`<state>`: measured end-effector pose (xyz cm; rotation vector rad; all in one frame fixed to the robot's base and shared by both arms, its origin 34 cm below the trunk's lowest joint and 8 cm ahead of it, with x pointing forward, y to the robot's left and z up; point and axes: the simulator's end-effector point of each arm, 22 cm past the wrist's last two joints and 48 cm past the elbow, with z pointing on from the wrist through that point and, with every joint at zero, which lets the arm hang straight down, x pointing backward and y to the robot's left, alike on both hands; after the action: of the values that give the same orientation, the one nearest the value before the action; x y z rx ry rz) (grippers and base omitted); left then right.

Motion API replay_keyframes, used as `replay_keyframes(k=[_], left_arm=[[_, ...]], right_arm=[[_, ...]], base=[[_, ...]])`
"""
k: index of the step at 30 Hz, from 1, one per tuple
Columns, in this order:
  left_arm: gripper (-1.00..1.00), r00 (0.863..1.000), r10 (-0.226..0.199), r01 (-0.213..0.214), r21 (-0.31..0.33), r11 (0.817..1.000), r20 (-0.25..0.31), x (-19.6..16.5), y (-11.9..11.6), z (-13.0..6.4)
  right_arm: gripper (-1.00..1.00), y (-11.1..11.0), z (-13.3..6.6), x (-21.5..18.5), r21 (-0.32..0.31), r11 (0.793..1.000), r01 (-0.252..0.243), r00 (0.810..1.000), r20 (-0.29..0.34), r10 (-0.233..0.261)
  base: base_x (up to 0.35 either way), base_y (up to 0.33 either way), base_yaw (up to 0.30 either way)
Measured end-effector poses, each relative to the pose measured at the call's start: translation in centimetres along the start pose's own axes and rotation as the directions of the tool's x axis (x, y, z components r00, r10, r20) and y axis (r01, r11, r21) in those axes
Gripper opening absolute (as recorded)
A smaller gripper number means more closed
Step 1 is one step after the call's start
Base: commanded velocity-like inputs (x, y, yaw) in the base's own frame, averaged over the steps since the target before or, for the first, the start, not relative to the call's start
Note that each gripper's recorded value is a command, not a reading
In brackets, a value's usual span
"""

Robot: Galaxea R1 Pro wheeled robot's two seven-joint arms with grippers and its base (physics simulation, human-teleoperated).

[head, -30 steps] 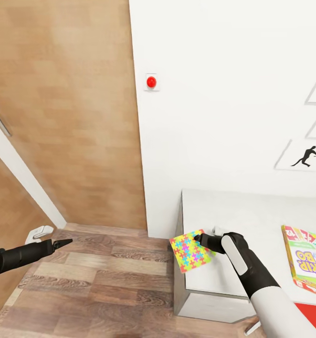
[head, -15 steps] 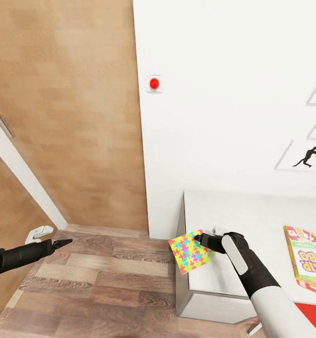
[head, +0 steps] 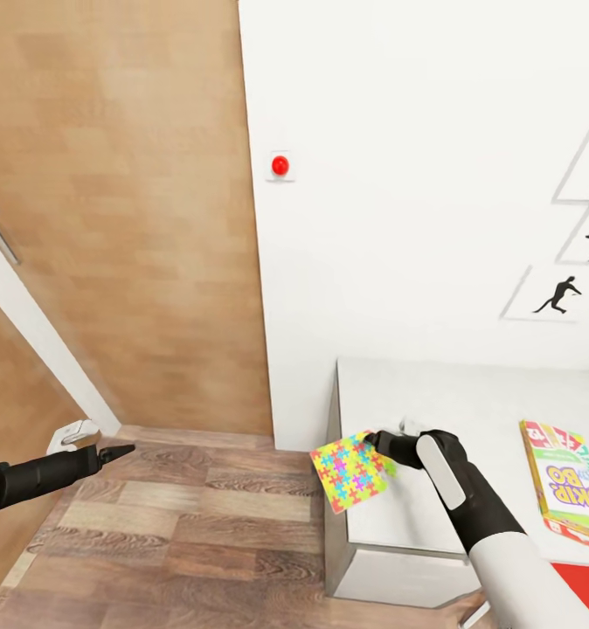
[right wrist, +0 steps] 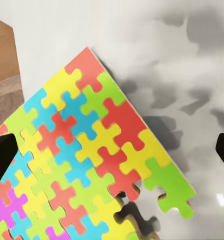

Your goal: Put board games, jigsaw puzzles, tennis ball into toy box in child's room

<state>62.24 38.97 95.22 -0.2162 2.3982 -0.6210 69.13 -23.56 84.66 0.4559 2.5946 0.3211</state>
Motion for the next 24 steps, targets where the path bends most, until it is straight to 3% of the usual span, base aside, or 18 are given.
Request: replay_keyframes(k=[5, 10, 18, 22, 24], left_arm=[[1.00, 1.000, 0.003, -0.003, 0.002, 1.000, 0.007, -0.3, -0.2, -0.3], [1.00, 1.000, 0.006, -0.006, 0.005, 1.000, 0.014, -0.5, -0.4, -0.5], [1.00, 1.000, 0.010, -0.010, 0.010, 1.000, 0.024, -0.9, -0.7, -0.9], [1.00, 0.999, 0.012, -0.013, 0.016, 1.000, 0.030, -1.1, -1.0, -1.1], [1.00, 0.999, 0.014, -0.014, 0.027, 1.000, 0.033, -1.2, -1.3, -1.2]], right_arm=[[1.00, 1.3, -1.7, -2.7, -0.032, 1.000, 0.002, 0.998, 0.070, 0.001], [1.00, 4.4, -5.6, -7.3, -0.095, 0.995, 0.040, 0.979, 0.201, -0.020], [1.00, 7.0, -11.6, -7.2, -0.179, 0.979, 0.099, 0.947, 0.320, -0.037], [1.00, 8.5, -12.9, -3.4, -0.318, 0.944, 0.085, 0.961, 0.277, 0.006], [1.00, 10.4, -13.9, -2.5, -0.418, 0.904, 0.092, 0.964, 0.264, 0.024]], base=[[0.000, 0.000, -0.027], [0.000, 0.000, -0.005], [0.000, 0.000, 0.000], [0.000, 0.000, 0.000], [0.000, 0.000, 0.000]])
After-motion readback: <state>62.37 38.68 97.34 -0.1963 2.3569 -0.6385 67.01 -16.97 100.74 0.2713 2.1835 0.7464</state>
